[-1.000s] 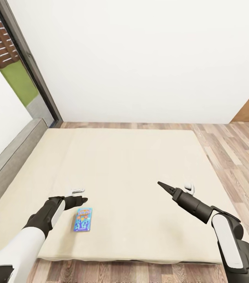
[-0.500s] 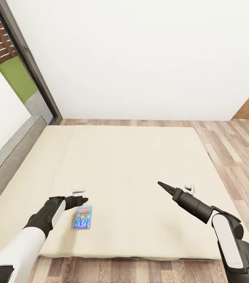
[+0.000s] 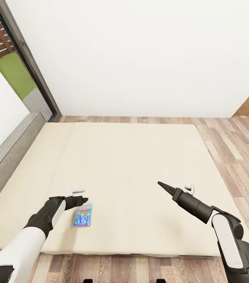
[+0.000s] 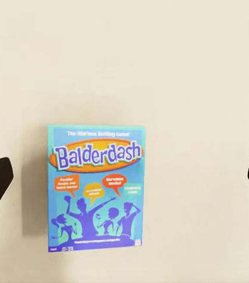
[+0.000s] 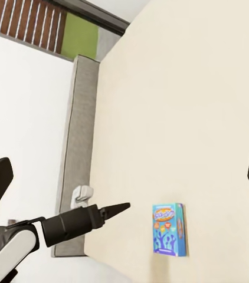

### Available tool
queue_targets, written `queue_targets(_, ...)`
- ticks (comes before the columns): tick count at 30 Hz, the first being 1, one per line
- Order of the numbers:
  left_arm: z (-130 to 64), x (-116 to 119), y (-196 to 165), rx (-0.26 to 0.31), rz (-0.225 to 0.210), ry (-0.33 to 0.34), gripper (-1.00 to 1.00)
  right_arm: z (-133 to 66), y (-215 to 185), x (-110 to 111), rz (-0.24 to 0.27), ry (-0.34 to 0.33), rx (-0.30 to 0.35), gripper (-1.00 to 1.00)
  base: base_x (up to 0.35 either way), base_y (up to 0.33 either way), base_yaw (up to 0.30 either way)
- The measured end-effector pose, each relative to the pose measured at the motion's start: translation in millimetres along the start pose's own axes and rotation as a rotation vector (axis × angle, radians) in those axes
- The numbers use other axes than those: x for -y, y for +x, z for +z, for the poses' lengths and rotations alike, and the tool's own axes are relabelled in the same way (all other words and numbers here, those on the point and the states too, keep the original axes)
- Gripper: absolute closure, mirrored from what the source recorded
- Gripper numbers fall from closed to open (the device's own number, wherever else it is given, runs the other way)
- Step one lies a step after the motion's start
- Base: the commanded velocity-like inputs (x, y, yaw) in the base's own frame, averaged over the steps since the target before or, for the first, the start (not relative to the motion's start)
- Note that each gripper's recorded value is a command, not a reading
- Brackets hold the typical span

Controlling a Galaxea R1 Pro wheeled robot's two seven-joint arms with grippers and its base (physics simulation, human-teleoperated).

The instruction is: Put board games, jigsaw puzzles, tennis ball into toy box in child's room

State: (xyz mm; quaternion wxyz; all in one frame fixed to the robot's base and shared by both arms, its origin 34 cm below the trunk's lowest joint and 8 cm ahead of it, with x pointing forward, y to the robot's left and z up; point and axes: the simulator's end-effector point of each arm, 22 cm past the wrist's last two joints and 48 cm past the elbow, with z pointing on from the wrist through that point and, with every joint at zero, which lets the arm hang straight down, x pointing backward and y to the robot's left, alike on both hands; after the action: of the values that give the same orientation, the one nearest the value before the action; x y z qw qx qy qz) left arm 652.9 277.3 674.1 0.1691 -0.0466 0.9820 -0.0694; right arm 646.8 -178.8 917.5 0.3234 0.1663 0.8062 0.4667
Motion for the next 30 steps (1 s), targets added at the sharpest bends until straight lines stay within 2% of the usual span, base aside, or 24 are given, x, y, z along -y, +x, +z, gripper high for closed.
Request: queue_targets(30,18.3,-7,23,-0.045,-0.002,-0.007,-1.0,5.9,13,23,0.031,0.029,-0.026,-1.0,0.0,0.0,0.0)
